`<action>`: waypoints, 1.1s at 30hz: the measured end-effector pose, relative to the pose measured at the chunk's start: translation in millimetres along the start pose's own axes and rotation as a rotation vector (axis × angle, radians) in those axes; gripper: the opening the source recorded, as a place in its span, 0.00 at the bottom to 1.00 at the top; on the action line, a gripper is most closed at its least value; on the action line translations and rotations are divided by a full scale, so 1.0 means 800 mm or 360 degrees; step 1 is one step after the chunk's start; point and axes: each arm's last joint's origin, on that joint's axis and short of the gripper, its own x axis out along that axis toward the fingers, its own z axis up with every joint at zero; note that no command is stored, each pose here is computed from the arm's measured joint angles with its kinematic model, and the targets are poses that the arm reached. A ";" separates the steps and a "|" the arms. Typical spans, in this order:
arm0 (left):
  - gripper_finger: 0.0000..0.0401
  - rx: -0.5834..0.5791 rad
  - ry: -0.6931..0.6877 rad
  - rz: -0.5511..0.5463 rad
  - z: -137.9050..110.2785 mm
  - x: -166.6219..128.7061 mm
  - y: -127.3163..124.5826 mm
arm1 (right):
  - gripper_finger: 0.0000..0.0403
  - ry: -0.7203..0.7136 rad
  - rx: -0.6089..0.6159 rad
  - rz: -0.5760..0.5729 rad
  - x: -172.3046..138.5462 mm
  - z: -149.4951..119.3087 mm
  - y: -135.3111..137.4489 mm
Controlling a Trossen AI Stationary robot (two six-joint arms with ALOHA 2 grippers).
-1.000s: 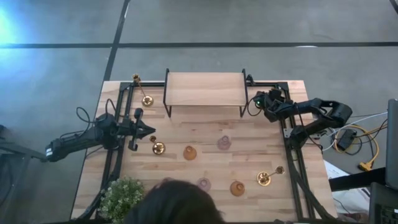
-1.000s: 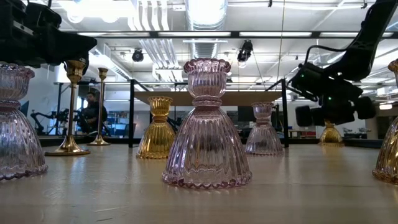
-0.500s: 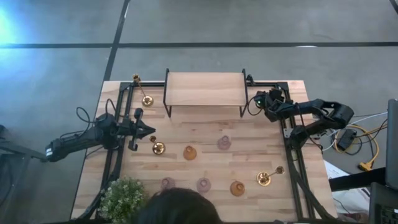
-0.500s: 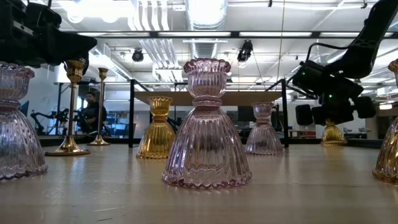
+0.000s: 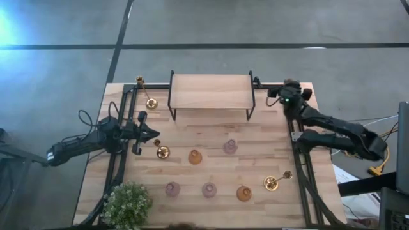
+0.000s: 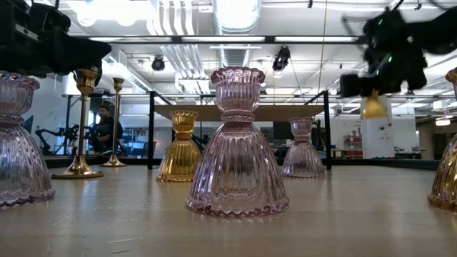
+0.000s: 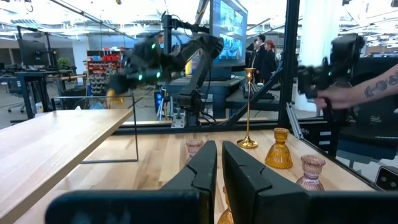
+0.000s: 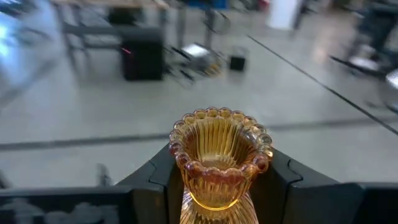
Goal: Pick & Place candle stick holders
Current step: Put the top yellow glass candle holder on the shelf
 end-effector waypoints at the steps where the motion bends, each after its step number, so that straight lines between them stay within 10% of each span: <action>1: 0.07 0.0000 0.0000 0.0000 0.000 0.000 0.000 | 0.31 -0.0037 -0.0002 0.0061 -0.005 0.012 -0.003; 21: 0.07 0.0000 0.0000 0.0000 0.000 0.000 0.000 | 0.31 -0.0243 -0.0025 0.1450 -0.044 0.197 0.034; 33: 0.07 0.0000 0.0000 0.0000 0.000 0.000 0.000 | 0.31 -0.0083 -0.0241 0.1836 -0.039 0.186 0.117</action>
